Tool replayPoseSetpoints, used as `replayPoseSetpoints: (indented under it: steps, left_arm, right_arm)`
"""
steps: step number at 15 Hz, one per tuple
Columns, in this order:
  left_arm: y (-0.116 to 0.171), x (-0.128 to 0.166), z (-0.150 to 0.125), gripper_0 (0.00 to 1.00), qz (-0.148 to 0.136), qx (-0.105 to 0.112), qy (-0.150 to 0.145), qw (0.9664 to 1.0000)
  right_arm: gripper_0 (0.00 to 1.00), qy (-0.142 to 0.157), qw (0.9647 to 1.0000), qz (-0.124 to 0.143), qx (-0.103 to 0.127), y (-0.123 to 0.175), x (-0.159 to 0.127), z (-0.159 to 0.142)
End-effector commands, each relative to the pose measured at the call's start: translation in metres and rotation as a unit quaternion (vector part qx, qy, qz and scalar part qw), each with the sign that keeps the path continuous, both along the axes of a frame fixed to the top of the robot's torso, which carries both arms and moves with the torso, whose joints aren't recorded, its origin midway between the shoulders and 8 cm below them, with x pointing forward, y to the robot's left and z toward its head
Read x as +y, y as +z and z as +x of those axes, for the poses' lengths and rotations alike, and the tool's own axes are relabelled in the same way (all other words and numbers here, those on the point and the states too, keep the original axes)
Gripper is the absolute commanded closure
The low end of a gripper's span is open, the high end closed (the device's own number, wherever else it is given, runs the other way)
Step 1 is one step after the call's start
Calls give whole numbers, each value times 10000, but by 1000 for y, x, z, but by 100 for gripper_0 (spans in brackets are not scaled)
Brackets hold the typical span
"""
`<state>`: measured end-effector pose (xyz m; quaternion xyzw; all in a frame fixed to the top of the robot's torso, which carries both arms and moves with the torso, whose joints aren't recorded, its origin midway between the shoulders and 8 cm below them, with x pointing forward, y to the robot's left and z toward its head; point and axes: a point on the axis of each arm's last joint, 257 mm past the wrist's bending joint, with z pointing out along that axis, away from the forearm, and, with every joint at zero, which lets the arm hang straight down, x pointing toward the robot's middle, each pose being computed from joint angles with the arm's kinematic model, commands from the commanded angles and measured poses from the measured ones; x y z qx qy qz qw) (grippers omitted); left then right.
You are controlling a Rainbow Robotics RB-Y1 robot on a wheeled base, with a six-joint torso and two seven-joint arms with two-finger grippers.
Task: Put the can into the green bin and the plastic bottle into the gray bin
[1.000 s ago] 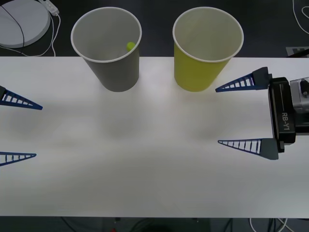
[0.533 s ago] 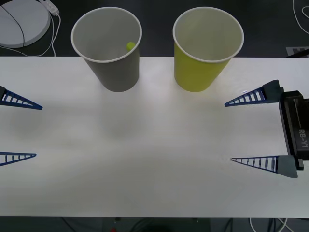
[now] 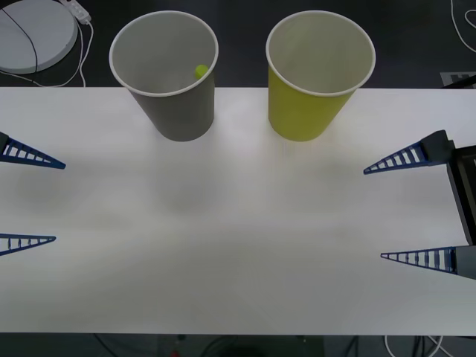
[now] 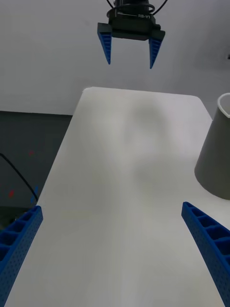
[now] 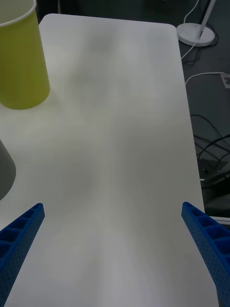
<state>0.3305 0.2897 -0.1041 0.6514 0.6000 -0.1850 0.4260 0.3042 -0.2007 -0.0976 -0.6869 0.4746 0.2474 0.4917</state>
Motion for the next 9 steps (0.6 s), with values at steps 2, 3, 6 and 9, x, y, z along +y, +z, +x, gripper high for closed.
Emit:
replayPoseSetpoints:
  steps: [2, 3, 6, 9]
  left_arm:
    - [0, 0, 0, 0, 0, 0, 0, 10000]
    - [0, 0, 0, 0, 0, 0, 0, 10000]
    - [0, 0, 0, 0, 0, 0, 0, 10000]
    - [0, 0, 0, 0, 0, 0, 0, 10000]
  right_arm:
    - [0, -145, 9998, -47, 132, -6, -9, 2]
    - [0, -160, 9998, -52, 137, -6, -10, 3]
    - [0, -179, 9997, -53, 170, -8, -12, 3]
    - [0, -176, 9996, -44, 225, -9, -12, 1]
